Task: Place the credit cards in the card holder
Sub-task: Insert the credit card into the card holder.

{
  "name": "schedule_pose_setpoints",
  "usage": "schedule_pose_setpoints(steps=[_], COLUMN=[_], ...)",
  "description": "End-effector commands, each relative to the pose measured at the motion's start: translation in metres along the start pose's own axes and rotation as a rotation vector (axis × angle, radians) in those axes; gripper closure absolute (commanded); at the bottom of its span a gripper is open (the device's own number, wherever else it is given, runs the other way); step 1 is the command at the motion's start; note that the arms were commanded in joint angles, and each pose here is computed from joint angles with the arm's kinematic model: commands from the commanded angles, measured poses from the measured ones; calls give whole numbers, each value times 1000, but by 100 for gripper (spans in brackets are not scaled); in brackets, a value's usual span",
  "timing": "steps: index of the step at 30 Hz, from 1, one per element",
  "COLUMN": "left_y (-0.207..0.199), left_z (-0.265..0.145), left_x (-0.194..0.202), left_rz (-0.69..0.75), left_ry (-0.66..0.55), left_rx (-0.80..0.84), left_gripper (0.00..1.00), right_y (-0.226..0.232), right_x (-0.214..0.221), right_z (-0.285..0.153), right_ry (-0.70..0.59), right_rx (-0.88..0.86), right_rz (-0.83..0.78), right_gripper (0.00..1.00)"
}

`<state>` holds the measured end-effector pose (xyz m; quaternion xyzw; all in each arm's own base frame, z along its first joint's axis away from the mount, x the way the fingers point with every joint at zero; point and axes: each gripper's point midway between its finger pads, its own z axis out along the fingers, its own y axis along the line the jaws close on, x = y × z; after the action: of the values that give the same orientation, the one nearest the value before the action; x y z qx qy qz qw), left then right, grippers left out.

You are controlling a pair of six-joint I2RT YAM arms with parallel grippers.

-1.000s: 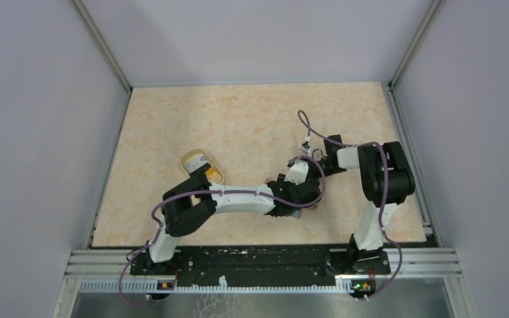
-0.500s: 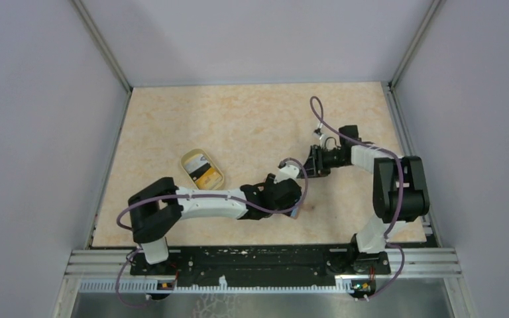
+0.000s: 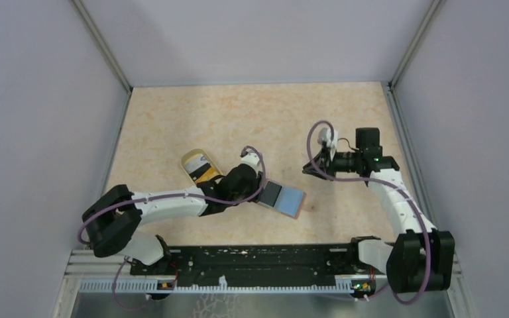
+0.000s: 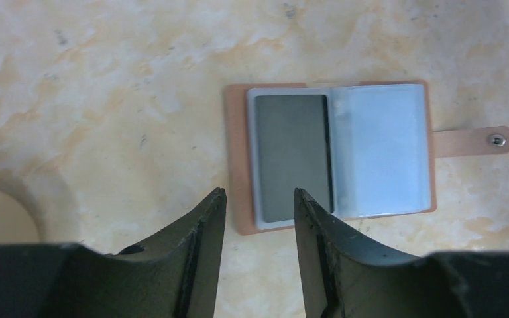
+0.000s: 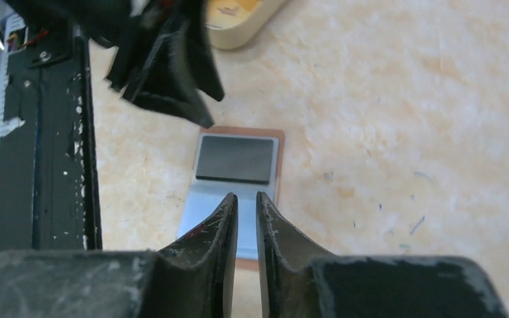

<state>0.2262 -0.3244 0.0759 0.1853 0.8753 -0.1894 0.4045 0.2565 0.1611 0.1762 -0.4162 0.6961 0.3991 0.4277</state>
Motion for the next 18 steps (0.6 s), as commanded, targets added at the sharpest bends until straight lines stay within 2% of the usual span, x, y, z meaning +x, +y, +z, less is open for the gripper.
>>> schedule_pose_setpoints(steps=[1,5,8,13,18], left_y=[10,34,45,52,48], left_z=[-9,-5,2,11,14], left_x=[-10,6,23,44,52], left_rz=[-87,-112,-109,-118,-135], left_ry=[-49,-4,53,124,139], left_rx=[59,-7,-60,-104,-79], left_gripper=[56,70,76,78,79], right_y=[56,91,110,117,115], right_x=[5,36,68,106,133], right_z=[-2,15,37,76,82], right_ry=[-96,45,170,412,563], right_rx=[-245,-437,-543,-462,-483], right_rz=[-622,-662,-718,-804,-822], right_gripper=[89,96,100,100,100])
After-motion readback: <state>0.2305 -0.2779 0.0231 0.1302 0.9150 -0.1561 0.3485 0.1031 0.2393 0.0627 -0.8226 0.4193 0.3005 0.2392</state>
